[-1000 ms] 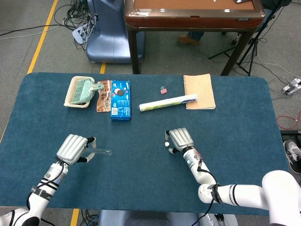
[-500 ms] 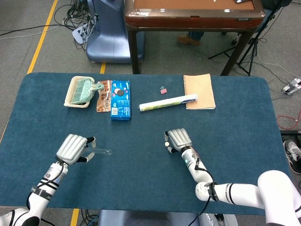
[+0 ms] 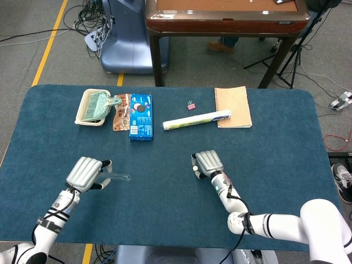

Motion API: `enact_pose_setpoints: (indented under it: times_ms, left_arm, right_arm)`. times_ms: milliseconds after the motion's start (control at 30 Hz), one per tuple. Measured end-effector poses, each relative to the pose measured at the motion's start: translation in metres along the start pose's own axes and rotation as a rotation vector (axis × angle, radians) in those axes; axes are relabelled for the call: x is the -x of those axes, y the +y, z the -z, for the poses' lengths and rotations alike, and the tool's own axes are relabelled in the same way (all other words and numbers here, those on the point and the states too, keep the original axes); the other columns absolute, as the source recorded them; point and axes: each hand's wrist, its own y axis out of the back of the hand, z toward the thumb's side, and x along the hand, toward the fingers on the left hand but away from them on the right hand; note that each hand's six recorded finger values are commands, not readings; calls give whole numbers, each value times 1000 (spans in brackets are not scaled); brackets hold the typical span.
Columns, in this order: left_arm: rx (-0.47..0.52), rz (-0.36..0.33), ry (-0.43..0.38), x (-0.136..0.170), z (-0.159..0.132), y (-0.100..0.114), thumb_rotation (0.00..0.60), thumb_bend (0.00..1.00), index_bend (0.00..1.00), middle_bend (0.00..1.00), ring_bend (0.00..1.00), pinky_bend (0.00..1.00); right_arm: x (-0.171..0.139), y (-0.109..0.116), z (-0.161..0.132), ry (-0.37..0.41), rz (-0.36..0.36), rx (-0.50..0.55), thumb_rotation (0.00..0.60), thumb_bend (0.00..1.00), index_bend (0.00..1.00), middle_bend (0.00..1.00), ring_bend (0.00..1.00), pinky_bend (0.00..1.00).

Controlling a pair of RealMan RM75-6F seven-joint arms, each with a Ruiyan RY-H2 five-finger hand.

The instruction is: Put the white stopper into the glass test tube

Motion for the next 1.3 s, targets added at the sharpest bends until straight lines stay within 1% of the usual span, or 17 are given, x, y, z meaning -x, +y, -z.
enact_pose_setpoints:
  times_ms: [267, 433, 667, 767, 833, 1000, 1200, 1300]
  left_arm:
    - [1, 0, 4, 0, 1, 0, 600, 258, 646, 1000, 1000, 1000]
    - [4, -1, 6, -1, 2, 0, 600, 258, 646, 1000, 1000, 1000]
    - [29, -5, 18, -6, 6, 2, 600, 258, 646, 1000, 1000, 1000]
    - [62, -3, 23, -8, 7, 4, 600, 258, 646, 1000, 1000, 1000]
    - [92, 3, 26, -10, 8, 5, 600, 258, 646, 1000, 1000, 1000]
    - [169, 44, 24, -21, 3, 3, 600, 257, 645, 1000, 1000, 1000]
    - [249, 54, -22, -38, -21, 2, 600, 258, 646, 1000, 1000, 1000]
    - [296, 63, -53, -46, -37, 0, 600, 258, 646, 1000, 1000, 1000]
  right_arm:
    - [0, -1, -1, -4, -6, -4, 600, 360, 489, 1000, 1000, 1000]
    - [0, 0, -3, -2, -6, -2, 600, 369, 520, 1000, 1000, 1000]
    - [-5, 10, -2, 4, 14, 11, 600, 394, 567, 1000, 1000, 1000]
    - [-11, 21, -4, 21, 31, 37, 600, 394, 577, 1000, 1000, 1000]
    - [-19, 33, -6, 41, 49, 65, 600, 396, 589, 1000, 1000, 1000]
    - [-46, 75, -17, 121, 112, 149, 600, 406, 599, 1000, 1000, 1000]
    - [-81, 122, -32, 230, 198, 266, 600, 420, 613, 1000, 1000, 1000]
    - [-91, 133, -39, 277, 232, 322, 600, 426, 615, 1000, 1000, 1000]
